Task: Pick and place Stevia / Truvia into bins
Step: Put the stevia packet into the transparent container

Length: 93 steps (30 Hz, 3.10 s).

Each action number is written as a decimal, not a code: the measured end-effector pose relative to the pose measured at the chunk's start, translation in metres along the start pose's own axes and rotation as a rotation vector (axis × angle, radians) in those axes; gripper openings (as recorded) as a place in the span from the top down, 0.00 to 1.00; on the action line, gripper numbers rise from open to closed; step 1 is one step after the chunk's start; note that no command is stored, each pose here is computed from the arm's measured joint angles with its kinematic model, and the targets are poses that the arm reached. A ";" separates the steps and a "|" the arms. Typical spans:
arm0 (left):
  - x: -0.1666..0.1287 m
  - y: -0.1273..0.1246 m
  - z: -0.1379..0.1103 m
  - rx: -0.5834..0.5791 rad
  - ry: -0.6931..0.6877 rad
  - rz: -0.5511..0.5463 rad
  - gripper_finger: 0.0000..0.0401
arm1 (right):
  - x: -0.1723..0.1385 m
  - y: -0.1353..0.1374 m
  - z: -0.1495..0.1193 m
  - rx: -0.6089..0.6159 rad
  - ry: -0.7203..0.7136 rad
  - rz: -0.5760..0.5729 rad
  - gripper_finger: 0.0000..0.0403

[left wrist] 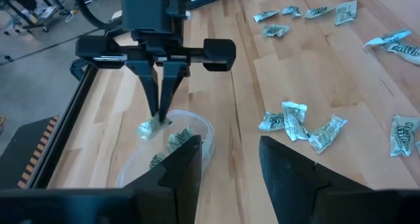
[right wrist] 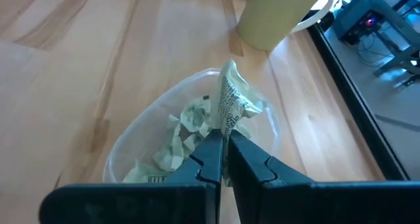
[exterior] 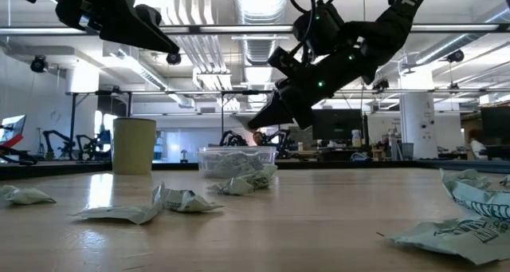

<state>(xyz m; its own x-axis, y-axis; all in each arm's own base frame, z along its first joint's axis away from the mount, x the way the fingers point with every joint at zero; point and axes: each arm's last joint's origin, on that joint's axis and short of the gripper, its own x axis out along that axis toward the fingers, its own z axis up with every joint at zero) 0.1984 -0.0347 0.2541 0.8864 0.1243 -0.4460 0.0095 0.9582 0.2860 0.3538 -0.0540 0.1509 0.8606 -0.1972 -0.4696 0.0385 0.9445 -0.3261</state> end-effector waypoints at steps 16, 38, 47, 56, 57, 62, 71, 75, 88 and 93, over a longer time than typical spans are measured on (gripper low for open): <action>0.000 0.000 0.000 0.001 0.000 0.000 0.66 | 0.000 0.002 0.001 0.015 -0.016 0.055 0.86; -0.005 -0.014 -0.031 -0.230 0.292 -0.128 0.66 | -0.029 0.008 0.013 -0.001 0.089 0.116 0.69; -0.015 -0.032 -0.039 -0.340 0.423 -0.245 0.66 | -0.036 0.025 0.017 -0.024 0.097 0.218 0.70; -0.020 -0.059 -0.043 -0.371 0.496 -0.311 0.66 | -0.037 0.030 0.014 -0.007 0.134 0.268 0.71; -0.020 -0.063 -0.044 -0.377 0.514 -0.315 0.66 | -0.037 0.030 0.014 -0.004 0.134 0.270 0.71; -0.015 -0.086 -0.053 -0.429 0.643 -0.343 0.66 | -0.037 0.030 0.014 0.001 0.129 0.288 0.71; -0.014 -0.115 -0.063 -0.468 0.897 -0.277 0.66 | -0.037 0.031 0.014 0.006 0.132 0.291 0.72; -0.015 -0.123 -0.059 -0.436 0.953 -0.242 0.66 | -0.038 0.031 0.013 0.019 0.140 0.292 0.72; -0.010 -0.133 -0.072 -0.292 1.089 -0.118 0.66 | -0.038 0.031 0.013 0.027 0.149 0.296 0.73; -0.011 -0.133 -0.072 -0.290 1.084 -0.120 0.66 | -0.038 0.031 0.013 0.027 0.149 0.296 0.74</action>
<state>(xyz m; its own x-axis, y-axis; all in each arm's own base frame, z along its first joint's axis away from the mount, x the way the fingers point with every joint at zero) 0.1539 -0.1448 0.1597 0.0164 0.0502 -0.9986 -0.1657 0.9851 0.0468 0.3289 -0.0138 0.1687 0.7525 0.0527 -0.6564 -0.1872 0.9728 -0.1365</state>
